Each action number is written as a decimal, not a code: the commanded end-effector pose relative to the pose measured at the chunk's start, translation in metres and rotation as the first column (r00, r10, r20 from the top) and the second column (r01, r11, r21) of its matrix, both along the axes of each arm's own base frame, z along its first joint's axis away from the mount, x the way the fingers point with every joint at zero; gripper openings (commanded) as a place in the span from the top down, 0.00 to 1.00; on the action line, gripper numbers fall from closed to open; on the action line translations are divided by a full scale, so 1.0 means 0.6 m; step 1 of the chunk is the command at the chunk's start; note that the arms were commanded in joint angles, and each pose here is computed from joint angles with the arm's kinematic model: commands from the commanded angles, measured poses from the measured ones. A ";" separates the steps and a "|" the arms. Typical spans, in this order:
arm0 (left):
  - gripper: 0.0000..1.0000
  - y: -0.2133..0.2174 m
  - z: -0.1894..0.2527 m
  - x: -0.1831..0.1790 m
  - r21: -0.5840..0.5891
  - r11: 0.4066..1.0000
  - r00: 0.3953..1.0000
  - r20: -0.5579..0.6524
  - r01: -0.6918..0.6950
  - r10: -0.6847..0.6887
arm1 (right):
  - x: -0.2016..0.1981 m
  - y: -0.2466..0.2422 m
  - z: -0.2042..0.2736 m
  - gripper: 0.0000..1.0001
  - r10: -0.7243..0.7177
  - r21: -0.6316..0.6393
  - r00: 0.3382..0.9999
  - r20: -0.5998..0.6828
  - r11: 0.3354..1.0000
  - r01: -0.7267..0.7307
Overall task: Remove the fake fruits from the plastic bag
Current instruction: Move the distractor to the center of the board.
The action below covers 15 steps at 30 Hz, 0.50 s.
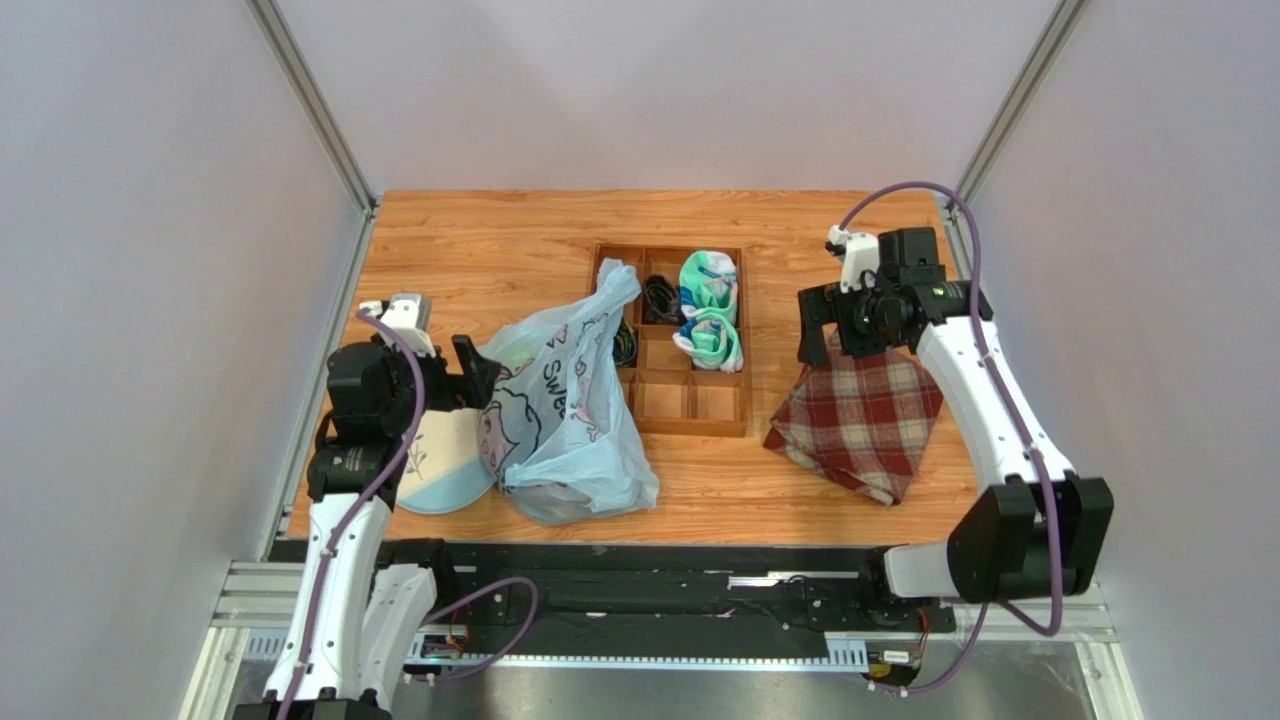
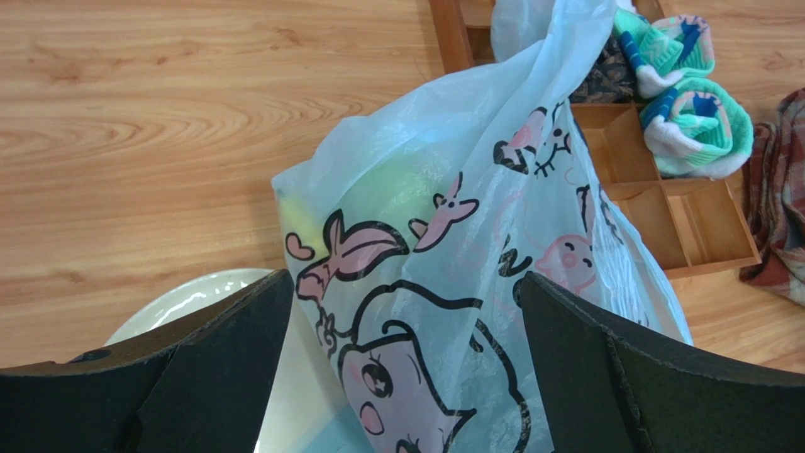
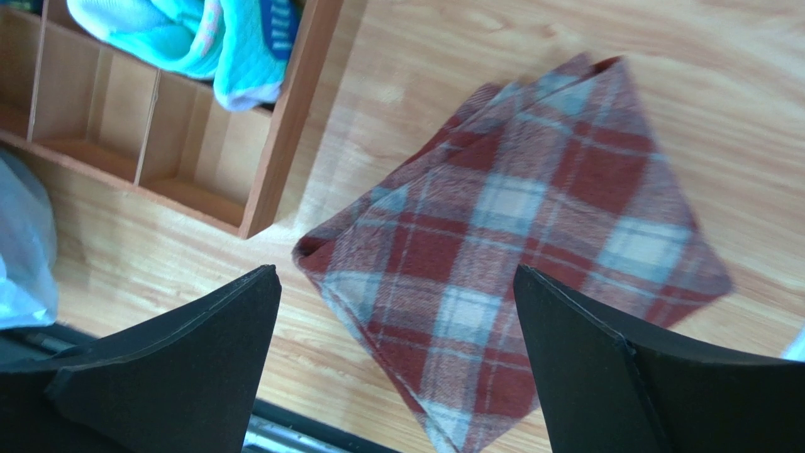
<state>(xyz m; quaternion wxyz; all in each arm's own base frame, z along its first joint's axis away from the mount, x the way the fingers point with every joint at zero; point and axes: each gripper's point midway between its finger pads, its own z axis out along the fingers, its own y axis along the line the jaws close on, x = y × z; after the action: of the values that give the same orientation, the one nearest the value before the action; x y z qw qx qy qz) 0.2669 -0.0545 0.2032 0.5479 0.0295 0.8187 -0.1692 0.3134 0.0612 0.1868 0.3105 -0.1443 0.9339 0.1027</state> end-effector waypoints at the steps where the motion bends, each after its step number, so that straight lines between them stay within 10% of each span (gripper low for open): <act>1: 0.01 -0.013 0.000 0.003 -0.055 0.998 0.999 0.006 0.034 -0.034 | 0.026 0.027 -0.007 0.00 0.070 0.057 0.997 -0.024 0.996 -0.068; 15: 0.07 -0.009 -0.001 0.003 -0.122 0.992 1.000 0.026 0.016 -0.013 | -0.007 0.070 -0.037 0.15 0.358 -0.048 0.925 -0.127 0.929 -0.366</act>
<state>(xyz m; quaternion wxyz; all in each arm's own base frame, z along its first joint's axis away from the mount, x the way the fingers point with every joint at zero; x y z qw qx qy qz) 0.2670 -0.0628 0.1878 0.5282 0.0117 0.8218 -0.2134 0.3174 0.1036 0.1774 0.2592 -0.2927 0.9108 0.1329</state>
